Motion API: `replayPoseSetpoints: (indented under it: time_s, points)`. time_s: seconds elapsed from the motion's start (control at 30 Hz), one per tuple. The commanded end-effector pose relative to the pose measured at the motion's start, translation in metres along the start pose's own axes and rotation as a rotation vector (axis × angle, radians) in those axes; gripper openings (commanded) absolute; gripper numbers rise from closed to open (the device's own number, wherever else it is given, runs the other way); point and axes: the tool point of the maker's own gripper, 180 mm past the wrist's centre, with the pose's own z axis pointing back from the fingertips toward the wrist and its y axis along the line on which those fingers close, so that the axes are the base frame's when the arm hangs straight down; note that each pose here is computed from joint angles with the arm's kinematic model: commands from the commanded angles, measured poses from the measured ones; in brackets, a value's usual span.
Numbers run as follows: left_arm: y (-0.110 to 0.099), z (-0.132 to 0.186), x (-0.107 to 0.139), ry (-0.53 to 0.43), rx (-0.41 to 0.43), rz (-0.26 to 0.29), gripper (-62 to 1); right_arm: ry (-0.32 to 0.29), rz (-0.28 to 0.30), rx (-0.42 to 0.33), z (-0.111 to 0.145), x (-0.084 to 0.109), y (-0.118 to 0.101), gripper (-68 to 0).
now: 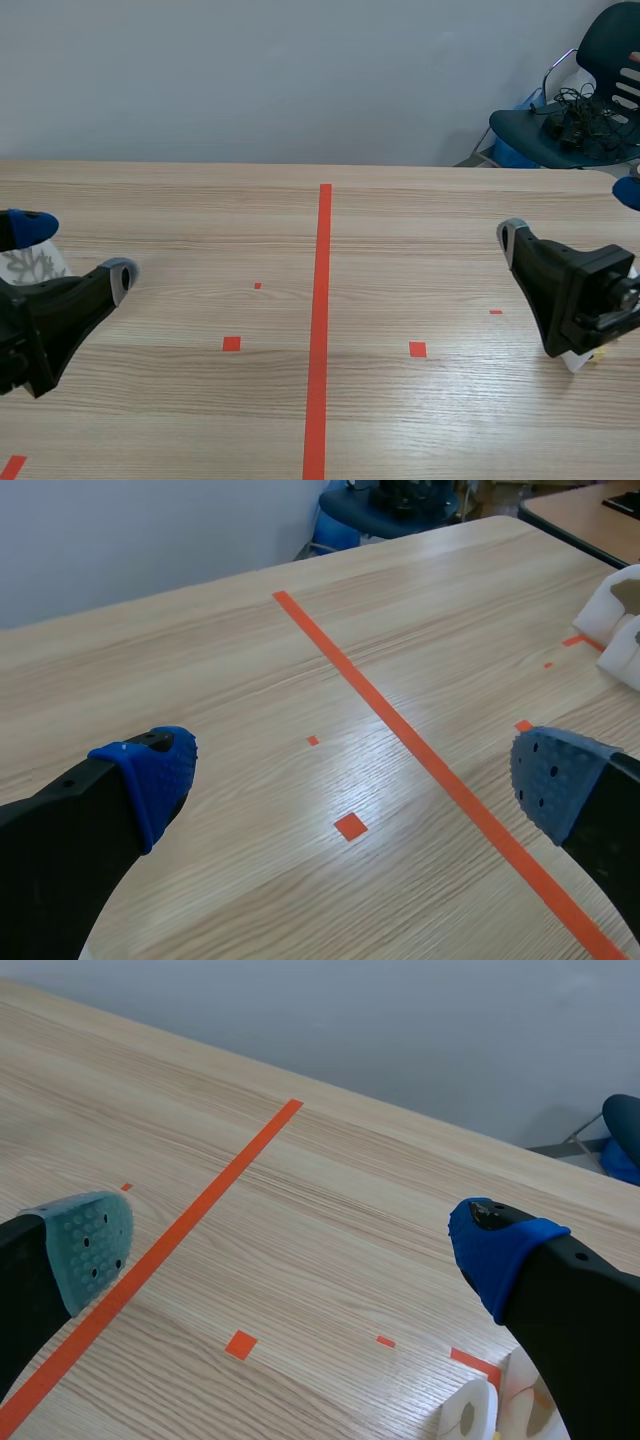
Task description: Do the leaf sorting experiment
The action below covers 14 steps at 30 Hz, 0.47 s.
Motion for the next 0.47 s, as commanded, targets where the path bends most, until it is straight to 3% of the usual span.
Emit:
replayPoseSetpoints:
  time_s: [0.0, 0.43]
  points:
    - [-0.002, -0.0032, 0.0077, -0.041, -0.007, 0.011, 1.4, -0.028, 0.002, -0.003, -0.0015, 0.0066, -0.002, 0.4]
    - [-0.0044, -0.0042, 0.0072, -0.044, -0.011, 0.018, 1.4, -0.038, 0.003, -0.004, -0.0019, 0.0087, -0.0022, 0.4]
